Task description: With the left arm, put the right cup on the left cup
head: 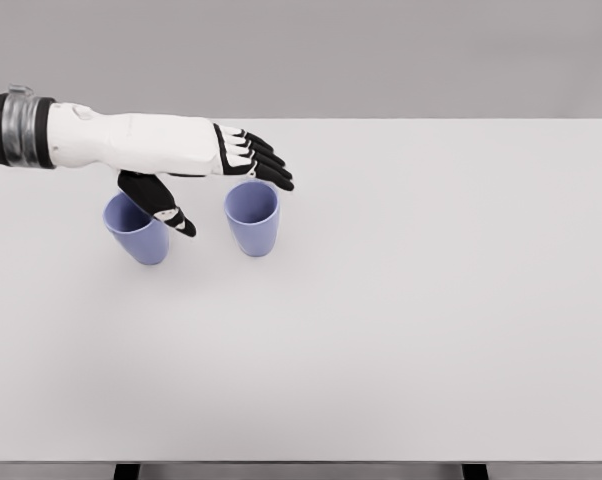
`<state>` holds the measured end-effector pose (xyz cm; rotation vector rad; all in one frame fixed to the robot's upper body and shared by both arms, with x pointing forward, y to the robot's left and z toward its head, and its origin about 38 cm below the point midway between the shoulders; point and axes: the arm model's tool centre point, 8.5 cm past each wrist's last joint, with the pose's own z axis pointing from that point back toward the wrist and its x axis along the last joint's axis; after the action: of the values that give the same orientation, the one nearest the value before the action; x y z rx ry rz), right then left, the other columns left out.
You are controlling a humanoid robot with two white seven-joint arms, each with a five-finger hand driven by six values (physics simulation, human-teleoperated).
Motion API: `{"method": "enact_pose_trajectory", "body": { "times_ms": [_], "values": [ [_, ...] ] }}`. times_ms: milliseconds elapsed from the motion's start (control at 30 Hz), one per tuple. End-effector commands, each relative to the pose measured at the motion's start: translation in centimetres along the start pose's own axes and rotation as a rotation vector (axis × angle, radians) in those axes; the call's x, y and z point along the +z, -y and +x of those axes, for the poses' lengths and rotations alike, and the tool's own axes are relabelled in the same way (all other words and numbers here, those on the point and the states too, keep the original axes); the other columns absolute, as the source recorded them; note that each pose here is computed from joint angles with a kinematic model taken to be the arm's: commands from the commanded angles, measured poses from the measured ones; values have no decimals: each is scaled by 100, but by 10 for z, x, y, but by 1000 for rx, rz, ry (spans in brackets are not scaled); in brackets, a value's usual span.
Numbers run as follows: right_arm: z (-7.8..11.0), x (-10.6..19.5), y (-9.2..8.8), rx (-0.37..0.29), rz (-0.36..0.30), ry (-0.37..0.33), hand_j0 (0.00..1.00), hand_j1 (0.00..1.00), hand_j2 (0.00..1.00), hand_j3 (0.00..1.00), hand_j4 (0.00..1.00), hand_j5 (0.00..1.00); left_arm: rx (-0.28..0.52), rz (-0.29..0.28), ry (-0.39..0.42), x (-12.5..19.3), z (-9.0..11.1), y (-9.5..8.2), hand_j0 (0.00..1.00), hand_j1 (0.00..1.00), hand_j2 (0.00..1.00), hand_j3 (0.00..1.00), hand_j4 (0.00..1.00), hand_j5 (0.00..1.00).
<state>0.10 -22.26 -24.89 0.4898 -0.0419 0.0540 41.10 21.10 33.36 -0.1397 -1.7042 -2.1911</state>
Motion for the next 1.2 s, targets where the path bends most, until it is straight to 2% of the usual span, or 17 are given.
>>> {"method": "enact_pose_trajectory", "body": {
  "times_ms": [0, 67, 100, 167, 200, 233, 300, 400, 467, 633, 900, 1033, 1067, 1167],
  "values": [
    [-1, 0, 0, -5, -1, -1, 100, 100, 100, 100, 100, 100, 18, 5, -6, 0, -4, 1, 100, 100, 100, 100, 100, 100],
    [-27, 1, -2, -27, -2, -40, 100, 100, 100, 100, 100, 100, 3, 7, -5, 0, -3, -4, 100, 100, 100, 100, 100, 100],
    [-32, 2, -2, -37, -2, -47, 100, 100, 100, 100, 100, 100, -2, 6, 9, -7, -2, -5, 100, 100, 100, 100, 100, 100],
    [-30, 2, -2, -30, -2, -44, 100, 100, 100, 100, 100, 100, 12, -10, 55, -30, -1, 0, 100, 100, 100, 100, 100, 100],
    [-30, 2, -2, -30, -2, -44, 100, 100, 100, 100, 100, 100, 16, -11, 53, -32, -3, 1, 100, 100, 100, 100, 100, 100],
    [-30, 2, -2, -30, -2, -44, 100, 100, 100, 100, 100, 100, 20, -11, 48, -30, -4, 3, 100, 100, 100, 100, 100, 100],
    [-31, 2, -2, -33, -2, -44, 100, 100, 100, 100, 100, 100, 41, -1, -4, -22, -21, 3, 100, 100, 100, 100, 100, 100],
    [-31, 2, -2, -33, -2, -44, 100, 100, 100, 100, 100, 100, 35, -3, -46, -14, -29, 3, 100, 100, 100, 100, 100, 100],
    [-31, 2, -2, -33, -2, -44, 100, 100, 100, 100, 100, 100, 54, -15, -42, -17, -31, 13, 100, 100, 100, 100, 100, 100],
    [-31, 2, -2, -33, -2, -44, 100, 100, 100, 100, 100, 100, 67, -24, -42, -21, -33, 22, 100, 100, 100, 100, 100, 100],
    [-31, 2, -2, -33, -2, -44, 100, 100, 100, 100, 100, 100, 130, -9, -123, -30, -73, 31, 100, 100, 100, 100, 100, 100],
    [-31, 2, -2, -33, -2, -44, 100, 100, 100, 100, 100, 100, 143, -23, -130, -36, -78, 40, 100, 100, 100, 100, 100, 100],
    [-31, 2, -2, -33, -2, -44, 100, 100, 100, 100, 100, 100, 138, -40, -142, -37, -80, 48, 100, 100, 100, 100, 100, 100],
    [-31, 2, -2, -33, -2, -44, 100, 100, 100, 100, 100, 100, 152, -40, -124, -46, -79, 55, 100, 100, 100, 100, 100, 100]
  ]
}}
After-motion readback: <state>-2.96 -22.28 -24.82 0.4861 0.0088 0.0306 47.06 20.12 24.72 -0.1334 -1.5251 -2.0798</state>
